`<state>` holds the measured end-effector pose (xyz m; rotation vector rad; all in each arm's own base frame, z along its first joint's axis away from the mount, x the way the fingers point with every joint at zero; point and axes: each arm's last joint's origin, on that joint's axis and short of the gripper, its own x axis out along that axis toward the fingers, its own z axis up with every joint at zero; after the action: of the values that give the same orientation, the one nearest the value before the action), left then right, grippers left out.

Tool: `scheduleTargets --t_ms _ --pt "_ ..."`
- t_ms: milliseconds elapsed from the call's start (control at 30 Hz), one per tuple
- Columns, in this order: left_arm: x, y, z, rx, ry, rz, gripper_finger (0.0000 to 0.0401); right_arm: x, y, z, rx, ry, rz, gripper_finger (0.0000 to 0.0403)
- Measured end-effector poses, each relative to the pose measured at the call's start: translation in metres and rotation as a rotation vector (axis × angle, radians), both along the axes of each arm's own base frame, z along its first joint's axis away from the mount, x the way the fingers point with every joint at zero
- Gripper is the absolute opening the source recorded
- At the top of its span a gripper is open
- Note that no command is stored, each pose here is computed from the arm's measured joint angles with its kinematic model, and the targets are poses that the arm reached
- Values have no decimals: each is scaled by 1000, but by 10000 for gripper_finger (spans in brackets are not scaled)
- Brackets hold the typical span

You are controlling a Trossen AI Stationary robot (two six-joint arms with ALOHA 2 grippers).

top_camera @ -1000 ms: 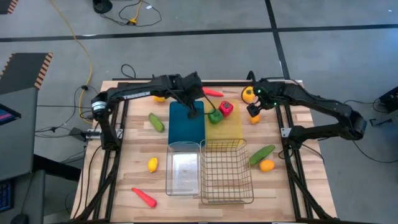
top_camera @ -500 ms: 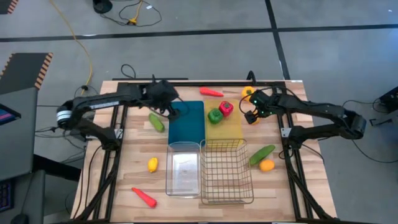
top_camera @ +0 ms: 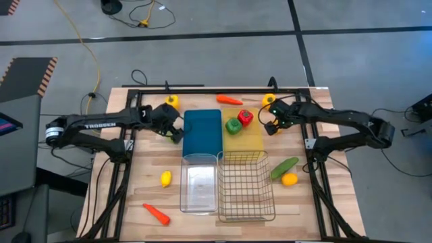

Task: Sort produce into baskets
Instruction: Put the top right lemon into the wire basket

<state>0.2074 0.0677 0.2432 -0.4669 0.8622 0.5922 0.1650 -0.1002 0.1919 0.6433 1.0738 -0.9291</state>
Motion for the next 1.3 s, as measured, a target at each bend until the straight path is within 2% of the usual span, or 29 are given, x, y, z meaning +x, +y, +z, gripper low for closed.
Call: scheduleTargets --t_ms 300,500,700,867,1067,1300 --pt "5 -11 0 -5 -39 -34 396 9 -5 -22 61 104 -3 373" --pt "8 -15 2 15 -57 -48 396 12 -7 -35 95 165 -3 327" --pt "9 -17 2 29 -55 -46 396 12 -7 -33 92 154 0 282" --pt "9 -17 2 29 -54 -48 396 9 -3 -15 96 73 15 278" --pt "9 -19 1 -13 -58 -135 396 8 5 27 66 -55 55 277" --pt "10 -21 1 -65 -72 -177 396 10 32 77 63 -293 211 276"
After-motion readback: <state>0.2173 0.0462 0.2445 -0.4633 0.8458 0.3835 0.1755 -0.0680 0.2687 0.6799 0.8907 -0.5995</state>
